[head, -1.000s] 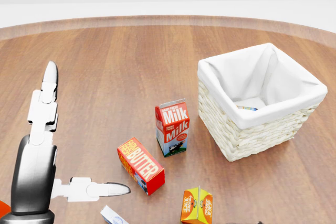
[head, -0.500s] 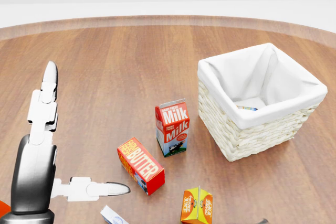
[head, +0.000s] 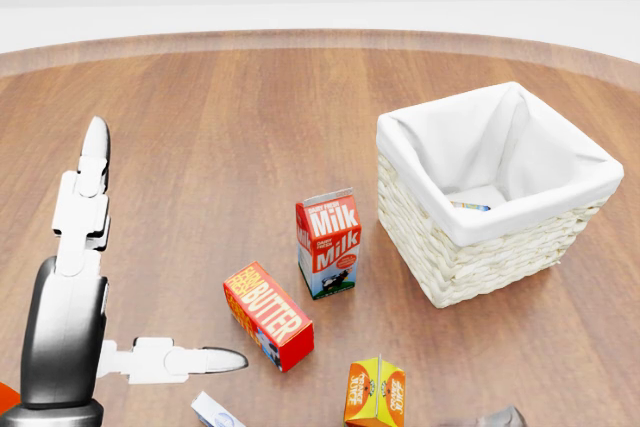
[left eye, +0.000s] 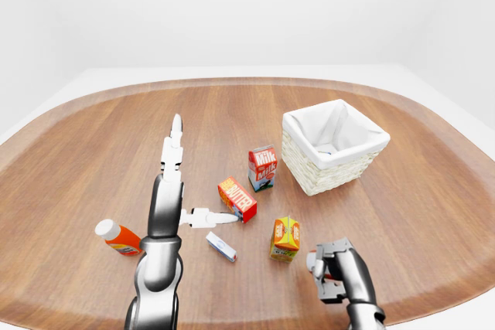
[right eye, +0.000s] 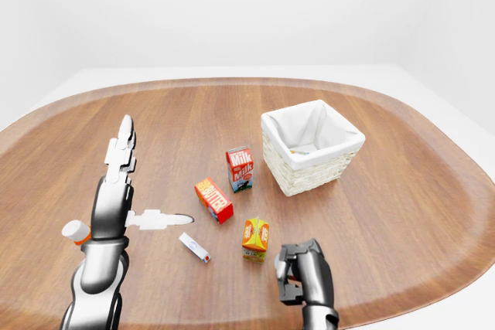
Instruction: Pick up the alphabet soup and the tomato sauce, and put them in the basket.
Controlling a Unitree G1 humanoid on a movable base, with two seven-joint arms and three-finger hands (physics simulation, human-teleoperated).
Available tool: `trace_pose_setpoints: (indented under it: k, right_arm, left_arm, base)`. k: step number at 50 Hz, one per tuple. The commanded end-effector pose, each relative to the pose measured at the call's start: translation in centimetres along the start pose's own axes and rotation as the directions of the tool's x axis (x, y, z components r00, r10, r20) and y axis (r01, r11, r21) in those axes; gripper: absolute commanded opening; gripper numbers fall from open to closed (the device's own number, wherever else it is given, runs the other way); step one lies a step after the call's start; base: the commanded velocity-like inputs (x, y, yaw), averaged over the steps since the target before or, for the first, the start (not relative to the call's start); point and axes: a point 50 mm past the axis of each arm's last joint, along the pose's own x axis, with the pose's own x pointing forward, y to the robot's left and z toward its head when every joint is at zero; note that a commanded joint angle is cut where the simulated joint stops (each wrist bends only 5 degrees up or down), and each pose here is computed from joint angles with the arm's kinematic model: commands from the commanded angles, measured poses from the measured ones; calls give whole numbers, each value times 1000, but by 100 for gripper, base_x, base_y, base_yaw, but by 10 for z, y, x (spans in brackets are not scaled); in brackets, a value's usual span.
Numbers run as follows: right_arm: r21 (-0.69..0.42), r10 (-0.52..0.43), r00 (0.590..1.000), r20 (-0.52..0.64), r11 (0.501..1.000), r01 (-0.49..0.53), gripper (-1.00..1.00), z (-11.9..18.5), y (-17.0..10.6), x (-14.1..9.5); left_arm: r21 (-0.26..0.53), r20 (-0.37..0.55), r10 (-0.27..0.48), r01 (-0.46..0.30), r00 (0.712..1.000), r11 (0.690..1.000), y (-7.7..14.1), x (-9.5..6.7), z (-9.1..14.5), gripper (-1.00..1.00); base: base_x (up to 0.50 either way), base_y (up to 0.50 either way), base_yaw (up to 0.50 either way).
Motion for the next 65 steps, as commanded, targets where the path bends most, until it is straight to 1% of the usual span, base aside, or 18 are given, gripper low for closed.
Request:
trace_pose_setpoints:
  k: [1, 19, 32, 34, 35, 36, 43, 47, 49, 51, 57, 58, 60, 63, 65]
  right_arm:
    - [78, -30, 999, 45, 997, 27, -100, 14, -12, 5]
    - [159, -45, 990, 135, 987, 23, -100, 37, -28, 9]
    - [208, -68, 970, 233, 978, 19, -100, 59, -42, 9]
    - [210, -71, 968, 240, 977, 20, -100, 61, -43, 10]
    - [202, -71, 975, 211, 979, 28, -100, 54, -40, 12]
    - [203, -72, 975, 210, 979, 28, -100, 53, -40, 13]
    - [216, -85, 964, 252, 976, 29, -100, 63, -46, 15]
    - [232, -104, 937, 333, 972, 26, -100, 81, -57, 10]
    - [227, -105, 945, 309, 973, 34, -100, 75, -55, 15]
    - [236, -119, 924, 363, 971, 32, -100, 88, -63, 13]
    - [237, -145, 888, 437, 971, 42, -100, 104, -72, 12]
    - [234, -143, 894, 424, 971, 45, -100, 101, -71, 15]
    - [235, -148, 889, 433, 971, 47, -100, 103, -72, 16]
    - [237, -158, 869, 468, 970, 49, -100, 111, -77, 14]
    - [238, -161, 873, 460, 970, 54, -100, 109, -76, 17]
  left_arm:
    - [5, 0, 3, -3, 1000, 1000, 1, 0, 0, 100]
    - [5, 0, 2, -2, 1000, 1000, 1, 0, 0, 100]
    - [5, 0, 2, -2, 1000, 1000, 1, 0, 0, 100]
    - [5, 0, 2, -2, 1000, 1000, 1, 0, 0, 100]
    - [5, 0, 3, -3, 1000, 1000, 1, 0, 0, 100]
    - [5, 0, 2, -2, 1000, 1000, 1, 0, 0, 100]
    - [5, 0, 2, -2, 1000, 1000, 1, 0, 0, 100]
    - [5, 0, 3, -3, 1000, 1000, 1, 0, 0, 100]
    - [5, 0, 2, -2, 1000, 1000, 1, 0, 0, 100]
    - [5, 0, 2, -2, 1000, 1000, 1, 0, 0, 100]
    - [5, 0, 3, -3, 1000, 1000, 1, 0, 0, 100]
    - [5, 0, 3, -3, 1000, 1000, 1, 0, 0, 100]
    - [5, 0, 2, -2, 1000, 1000, 1, 0, 0, 100]
    - [4, 0, 2, -2, 1000, 1000, 1, 0, 0, 100]
    - [5, 0, 3, -3, 1000, 1000, 1, 0, 0, 100]
  base:
    - [0, 0, 0]
    - [0, 0, 0]
    - [0, 0, 0]
    - [0, 0, 0]
    - [0, 0, 0]
    - [0, 0, 0]
    - [0, 0, 0]
    - [0, 0, 0]
    - [0, 0, 0]
    - [0, 0, 0]
    - [0, 0, 0]
    - [0, 0, 0]
    - [0, 0, 0]
    - [0, 0, 0]
    - [0, 0, 0]
